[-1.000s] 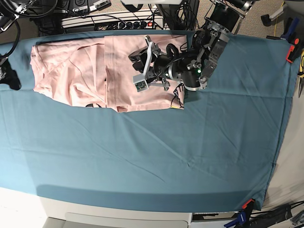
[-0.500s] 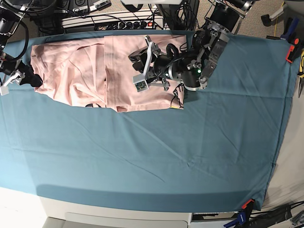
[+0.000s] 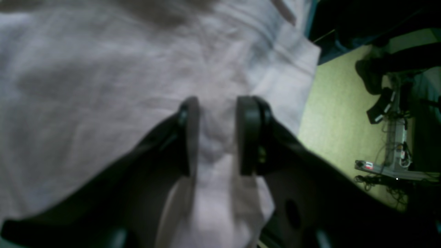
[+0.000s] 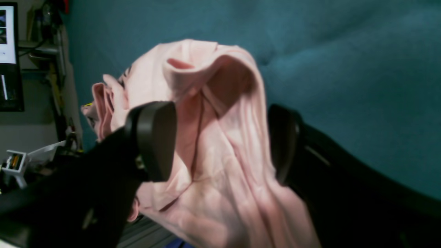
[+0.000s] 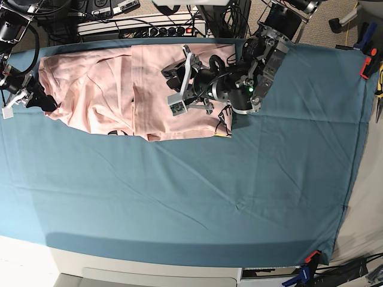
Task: Fold the T-shirt properly
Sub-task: 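Move the right gripper to the shirt end opposite the left gripper and grasp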
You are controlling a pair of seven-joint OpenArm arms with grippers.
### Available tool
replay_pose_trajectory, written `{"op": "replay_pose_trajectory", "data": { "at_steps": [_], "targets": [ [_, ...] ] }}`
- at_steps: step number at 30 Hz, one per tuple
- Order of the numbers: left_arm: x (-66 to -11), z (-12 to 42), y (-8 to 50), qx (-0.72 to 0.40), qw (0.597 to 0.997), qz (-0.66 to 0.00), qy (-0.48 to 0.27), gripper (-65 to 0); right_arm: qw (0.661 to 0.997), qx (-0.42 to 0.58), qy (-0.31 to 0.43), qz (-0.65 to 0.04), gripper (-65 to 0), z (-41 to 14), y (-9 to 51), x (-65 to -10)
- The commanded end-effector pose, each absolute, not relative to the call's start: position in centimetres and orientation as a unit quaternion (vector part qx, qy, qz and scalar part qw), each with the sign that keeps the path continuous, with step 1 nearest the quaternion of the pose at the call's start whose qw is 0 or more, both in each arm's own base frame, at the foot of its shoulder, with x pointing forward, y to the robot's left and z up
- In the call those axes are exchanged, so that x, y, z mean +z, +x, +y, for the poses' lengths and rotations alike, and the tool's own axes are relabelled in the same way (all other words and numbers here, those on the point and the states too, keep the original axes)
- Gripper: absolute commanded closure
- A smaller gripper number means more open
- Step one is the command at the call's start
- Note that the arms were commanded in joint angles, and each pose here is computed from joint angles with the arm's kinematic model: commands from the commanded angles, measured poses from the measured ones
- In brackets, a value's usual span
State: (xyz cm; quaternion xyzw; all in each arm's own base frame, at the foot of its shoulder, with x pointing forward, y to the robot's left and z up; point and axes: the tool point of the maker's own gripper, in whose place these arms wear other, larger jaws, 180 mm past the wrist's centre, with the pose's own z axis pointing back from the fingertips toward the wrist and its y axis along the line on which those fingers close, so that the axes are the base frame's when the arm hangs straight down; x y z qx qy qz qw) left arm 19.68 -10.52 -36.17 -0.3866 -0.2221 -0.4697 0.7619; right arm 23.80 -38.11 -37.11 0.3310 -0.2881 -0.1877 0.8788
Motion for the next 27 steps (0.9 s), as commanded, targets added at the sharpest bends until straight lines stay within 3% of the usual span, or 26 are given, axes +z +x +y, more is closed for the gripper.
{"op": "replay_pose_trajectory", "data": {
  "at_steps": [1, 27],
  "targets": [
    [-34.6, -11.3, 20.4, -0.468, 0.747, -0.248, -0.402, -20.1, 0.888, -0.180, 0.318, -0.279, -41.2, -38.9, 23.6, -36.6],
    [-34.4, -11.4, 20.5, -0.466, 0.746, -0.252, -0.404, -20.1, 0.872, -0.189, 0.346, -0.289, -41.1, -37.4, 23.9, -37.0]
  ]
}}
